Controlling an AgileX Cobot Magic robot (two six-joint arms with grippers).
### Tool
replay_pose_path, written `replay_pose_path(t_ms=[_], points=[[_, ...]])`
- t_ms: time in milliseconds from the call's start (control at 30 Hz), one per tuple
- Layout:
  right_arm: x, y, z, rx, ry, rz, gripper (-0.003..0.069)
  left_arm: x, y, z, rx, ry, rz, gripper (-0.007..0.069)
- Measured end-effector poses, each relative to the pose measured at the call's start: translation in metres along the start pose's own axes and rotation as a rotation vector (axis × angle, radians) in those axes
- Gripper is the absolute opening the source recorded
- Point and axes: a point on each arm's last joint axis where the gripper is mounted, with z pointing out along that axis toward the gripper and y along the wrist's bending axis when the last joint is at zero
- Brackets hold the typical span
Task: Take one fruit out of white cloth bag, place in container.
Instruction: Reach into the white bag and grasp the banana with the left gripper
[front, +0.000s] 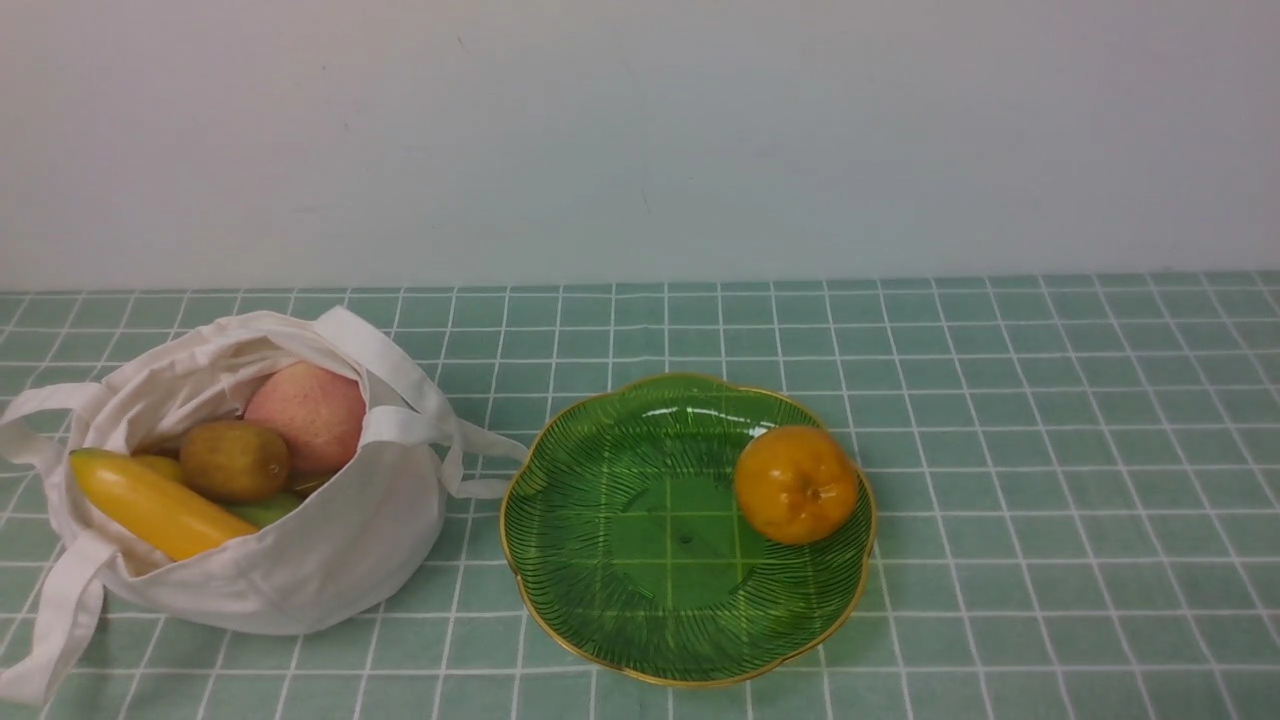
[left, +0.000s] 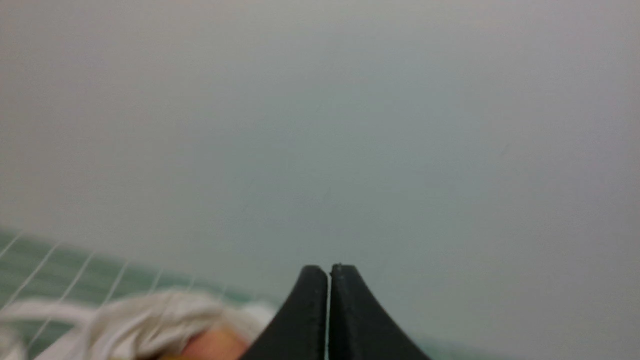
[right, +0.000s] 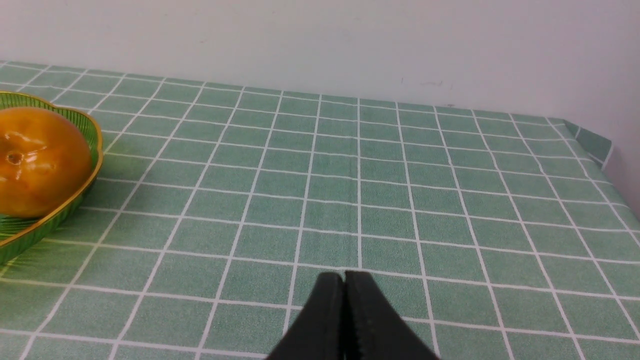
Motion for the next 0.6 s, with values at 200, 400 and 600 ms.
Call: replay_pose_path(t_ms=[200,400,600], points=[[0.000,0.000,0.000,0.000,0.000,0.000,-0.0015,0.006,0.002,0.037,-0.132,0.576,0.159,-0.0008],[0.000,0.000,0.000,0.000,0.000,0.000,-0.0015,0.014,0.005,0.071,-0.159,0.740,0.160,-0.0008],[0.000,0.000,0.000,0.000,0.000,0.000,-0.0015,0.017,0.006,0.099,-0.165,0.791,0.148,-0.0008]])
